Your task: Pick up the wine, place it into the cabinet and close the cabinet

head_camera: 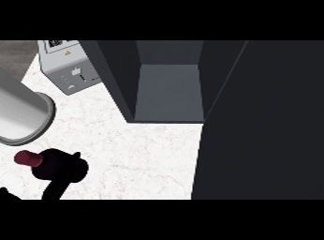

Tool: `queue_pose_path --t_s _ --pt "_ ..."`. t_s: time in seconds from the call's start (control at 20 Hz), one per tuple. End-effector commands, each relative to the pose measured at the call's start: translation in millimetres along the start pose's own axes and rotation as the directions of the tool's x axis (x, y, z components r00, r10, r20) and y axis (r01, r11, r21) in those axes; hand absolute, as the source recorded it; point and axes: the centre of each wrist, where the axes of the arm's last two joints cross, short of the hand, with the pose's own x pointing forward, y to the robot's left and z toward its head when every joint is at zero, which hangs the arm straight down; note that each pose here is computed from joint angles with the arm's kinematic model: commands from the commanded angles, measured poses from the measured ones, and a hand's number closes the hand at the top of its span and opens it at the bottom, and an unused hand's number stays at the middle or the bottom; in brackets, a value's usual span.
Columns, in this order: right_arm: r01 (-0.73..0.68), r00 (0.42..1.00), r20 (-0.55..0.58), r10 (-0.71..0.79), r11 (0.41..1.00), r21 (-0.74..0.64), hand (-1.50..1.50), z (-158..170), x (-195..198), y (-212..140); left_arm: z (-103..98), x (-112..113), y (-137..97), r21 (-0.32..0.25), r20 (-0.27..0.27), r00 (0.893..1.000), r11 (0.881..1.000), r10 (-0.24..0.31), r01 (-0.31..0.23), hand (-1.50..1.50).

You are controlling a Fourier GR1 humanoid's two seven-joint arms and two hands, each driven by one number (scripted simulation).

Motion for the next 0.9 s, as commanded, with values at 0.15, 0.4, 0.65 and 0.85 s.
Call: queue_pose_path --t_s 0.15,0.4,0.65,0.85 --pt "0.012 1.000 0.012 -0.013 0.999 0.041 -1.50 11.1 12.4 3.4 -3.7 -5.8 -22.0 0.004 -0.027 1.000 1.000 0.008 -0.008 -1.50" --pt "0.015 0.999 0.052 -0.016 1.000 0.006 -1.50 7.8 19.7 3.4 6.4 -5.1 -19.6 -0.023 -0.049 0.999 1.000 0.016 -0.018 -1.50" --pt "0.027 0.999 0.045 -0.029 0.999 0.028 -1.50 7.9 16.0 5.8 -2.8 -8.3 -25.0 -0.014 -0.063 0.998 1.000 0.004 -0.005 -1.50" --pt "0.021 0.998 0.060 -0.022 1.000 0.017 -1.50 5.0 21.3 7.9 -6.3 -8.1 -26.7 -0.027 -0.069 0.998 1.000 0.004 -0.006 -1.50"
